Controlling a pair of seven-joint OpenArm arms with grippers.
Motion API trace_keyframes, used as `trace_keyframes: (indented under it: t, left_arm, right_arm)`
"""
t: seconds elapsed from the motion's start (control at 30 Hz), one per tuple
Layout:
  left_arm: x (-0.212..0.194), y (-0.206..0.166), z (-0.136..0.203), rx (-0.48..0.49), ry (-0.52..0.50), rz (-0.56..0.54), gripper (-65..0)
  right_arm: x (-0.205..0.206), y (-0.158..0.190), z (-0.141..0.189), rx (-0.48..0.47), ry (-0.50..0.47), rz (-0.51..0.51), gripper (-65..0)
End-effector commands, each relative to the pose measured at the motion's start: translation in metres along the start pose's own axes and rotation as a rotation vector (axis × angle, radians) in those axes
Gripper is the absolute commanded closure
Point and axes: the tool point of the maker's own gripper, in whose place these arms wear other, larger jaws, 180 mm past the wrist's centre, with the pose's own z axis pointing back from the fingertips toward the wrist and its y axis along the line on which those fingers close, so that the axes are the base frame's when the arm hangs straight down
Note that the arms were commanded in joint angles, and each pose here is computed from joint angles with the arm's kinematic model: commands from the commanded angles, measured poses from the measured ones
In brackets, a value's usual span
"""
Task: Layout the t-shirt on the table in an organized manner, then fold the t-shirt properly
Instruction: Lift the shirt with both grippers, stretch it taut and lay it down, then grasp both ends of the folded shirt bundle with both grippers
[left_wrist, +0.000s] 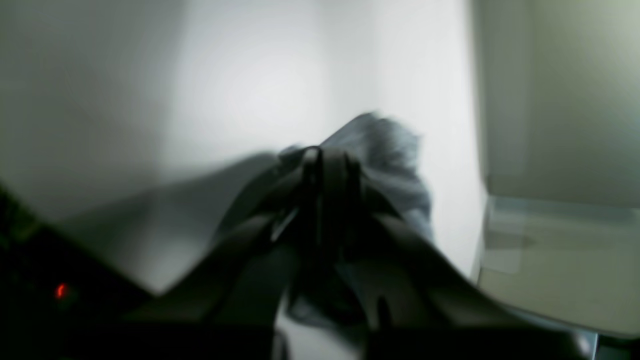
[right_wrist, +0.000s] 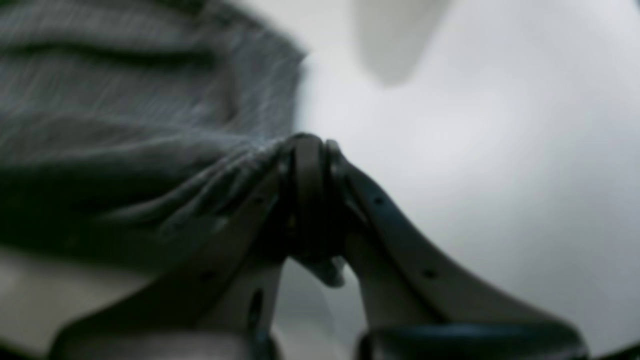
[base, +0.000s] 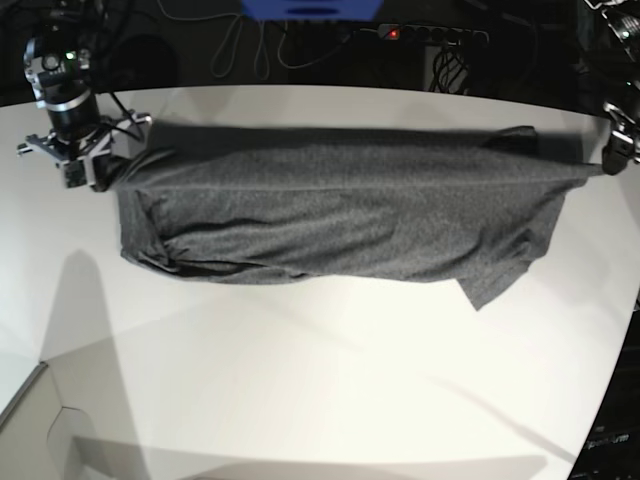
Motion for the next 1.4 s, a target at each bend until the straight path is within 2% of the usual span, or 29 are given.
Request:
trace_keyframes:
  t: [0.0, 0.07, 0.13, 0.23, 0.33, 0.43, 0.53, 0.7, 0.8, 0.93, 1.13, 1.23, 1.37]
  left_arm:
    - [0.013, -0.012, 0.001, -0.033, -0.014, -0.024, -0.6]
    - [0.007, -0.009, 0.000, -0.016, 0.025, -0.041, -0.8]
    - [0.004, -0.015, 0.000, -0.044, 0.049, -0.114, -4.2]
    - [0.003, -0.026, 0.002, -0.087, 0.058, -0.212, -16.1]
    - [0.004, -0.028, 0.003, -0.101, 0.049, -0.217, -27.3]
    - [0.016, -0.026, 0.011, -0.097, 0.003, -0.207, -32.8]
    - [0.030, -0.027, 0.017, -0.101, -0.048, -0.197, -32.9]
    - [0.052, -0.069, 0.000, -0.199, -0.119, -0.216, -32.9]
    - [0.049, -0.110, -0.027, -0.267, -0.100, -0.269, -32.9]
    - [0.024, -0.163, -0.085, -0.284, -0.005, -0.408, -32.9]
    - [-0.036, -0.206, -0.157, -0.238, 0.076, -0.648, -33.1]
    - [-0.071, -0.206, -0.187, -0.210, 0.130, -0.748, -33.2]
    - [-0.098, -0.188, -0.205, -0.180, 0.178, -0.766, -33.2]
  right_arm:
    - [0.007, -0.001, 0.001, 0.007, -0.032, 0.012, -0.1]
    - [0.002, 0.003, 0.001, 0.026, -0.019, 0.016, -4.8]
    - [-0.002, 0.004, 0.004, 0.032, -0.009, 0.018, -11.8]
    - [-0.002, 0.005, 0.005, 0.038, -0.010, 0.025, -23.1]
    - [0.001, 0.001, 0.006, 0.027, -0.017, 0.028, -30.5]
    - [-0.002, -0.013, 0.010, -0.019, -0.013, 0.007, -35.1]
    - [-0.005, -0.027, 0.014, -0.068, -0.008, -0.013, -35.9]
    - [0.015, -0.034, 0.005, -0.089, -0.058, -0.018, -35.9]
    - [0.029, -0.034, -0.001, -0.091, -0.094, -0.023, -35.9]
    - [0.050, -0.018, -0.012, -0.042, -0.146, -0.014, -35.9]
    - [0.058, 0.000, -0.017, 0.006, -0.164, -0.009, -35.9]
    - [0.066, 0.004, -0.021, 0.019, -0.183, -0.005, -35.9]
    - [0.068, 0.002, -0.021, 0.014, -0.189, -0.006, -35.9]
